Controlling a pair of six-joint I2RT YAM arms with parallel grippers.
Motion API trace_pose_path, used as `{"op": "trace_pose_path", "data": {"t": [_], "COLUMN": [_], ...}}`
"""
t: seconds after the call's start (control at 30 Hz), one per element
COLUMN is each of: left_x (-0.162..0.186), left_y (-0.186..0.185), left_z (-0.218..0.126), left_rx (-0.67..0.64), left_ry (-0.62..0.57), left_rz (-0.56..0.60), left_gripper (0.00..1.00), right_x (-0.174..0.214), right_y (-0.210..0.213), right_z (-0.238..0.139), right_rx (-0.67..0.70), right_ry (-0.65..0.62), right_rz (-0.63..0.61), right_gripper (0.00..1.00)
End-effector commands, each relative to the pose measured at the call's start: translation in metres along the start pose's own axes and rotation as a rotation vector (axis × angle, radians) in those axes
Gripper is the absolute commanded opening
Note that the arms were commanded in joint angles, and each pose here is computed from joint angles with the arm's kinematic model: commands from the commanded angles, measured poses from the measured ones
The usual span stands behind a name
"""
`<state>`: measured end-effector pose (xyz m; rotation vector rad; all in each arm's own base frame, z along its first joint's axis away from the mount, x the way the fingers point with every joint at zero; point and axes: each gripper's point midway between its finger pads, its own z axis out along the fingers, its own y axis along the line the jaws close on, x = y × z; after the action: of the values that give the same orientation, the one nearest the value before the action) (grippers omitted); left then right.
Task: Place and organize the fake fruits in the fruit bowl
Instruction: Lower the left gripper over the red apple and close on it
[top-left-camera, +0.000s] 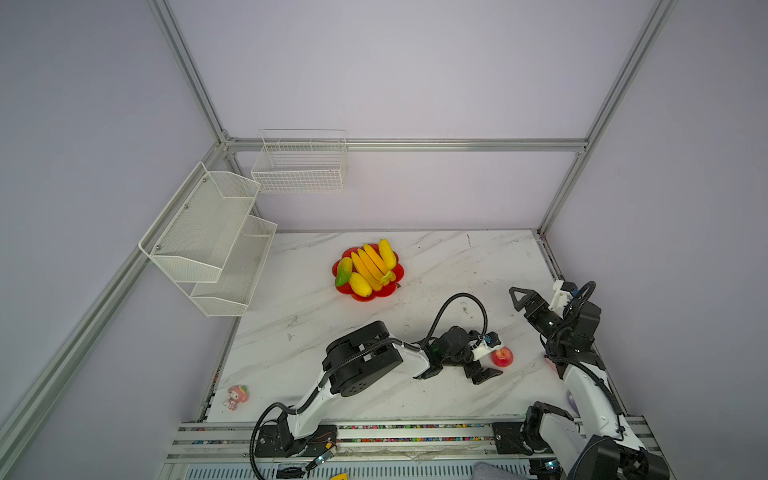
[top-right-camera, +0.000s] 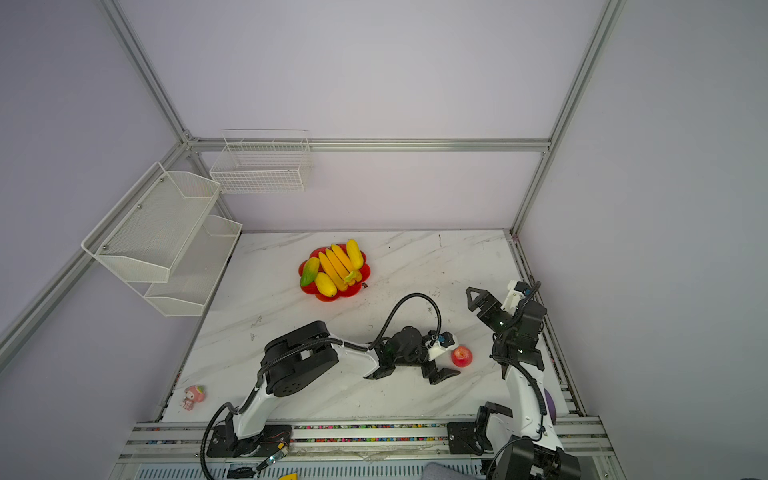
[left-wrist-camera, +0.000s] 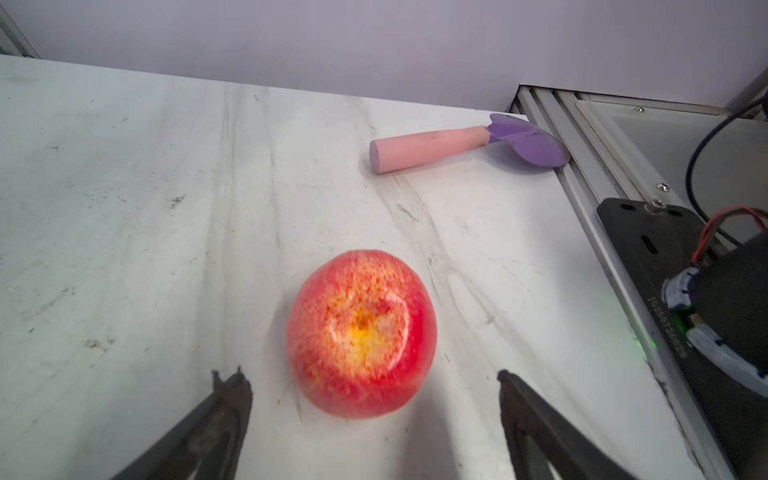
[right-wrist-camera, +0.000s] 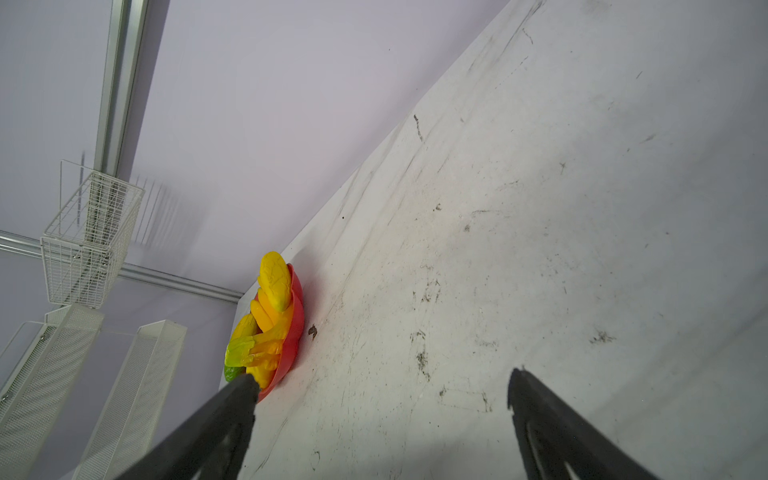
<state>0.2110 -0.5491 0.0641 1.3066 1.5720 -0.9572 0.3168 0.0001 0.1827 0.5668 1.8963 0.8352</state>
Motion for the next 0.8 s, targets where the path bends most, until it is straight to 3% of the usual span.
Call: {"op": "trace_pose_path", "data": {"t": [0.0, 0.2, 0.37, 0.6, 0.7, 0.77], "left_x": [-0.046, -0.046, -0.047, -0.065, -0.073, -0.074], "left_y": [0.002, 0.004, 0.005, 0.007, 0.012, 0.015], "left_z": [0.012, 0.027, 0.026, 0.001, -0.017, -0.023], "left_rx": [0.006, 0.01, -0.023, -0.075, -0.105, -0.09], "left_ry": [-0.122, -0.136, -0.16, -0.289, -0.328, -0.325], "left_rz": [0.021, 0.011, 0.02, 0.048, 0.042, 0.021], "left_gripper": [0.93, 0.91, 0.83, 0.71, 0.56, 0.58], "right_x": [0.002, 0.002, 0.0, 0.003, 0.004, 0.006], "right_y": [-0.002, -0.006, -0.008, -0.01, -0.011, -0.012], "right_z": [-0.001, -0.001, -0.002, -0.001, -0.001, 0.0], "right_rx": [-0.006, 0.002, 0.007, 0.008, 0.006, 0.009], "right_ry": [0.01, 0.009, 0.005, 0.016, 0.017, 0.02], "right_rz": [-0.003, -0.011, -0.016, -0.017, -0.018, -0.021], "right_gripper": [0.97, 0.97, 0.97, 0.97, 0.97, 0.97]}}
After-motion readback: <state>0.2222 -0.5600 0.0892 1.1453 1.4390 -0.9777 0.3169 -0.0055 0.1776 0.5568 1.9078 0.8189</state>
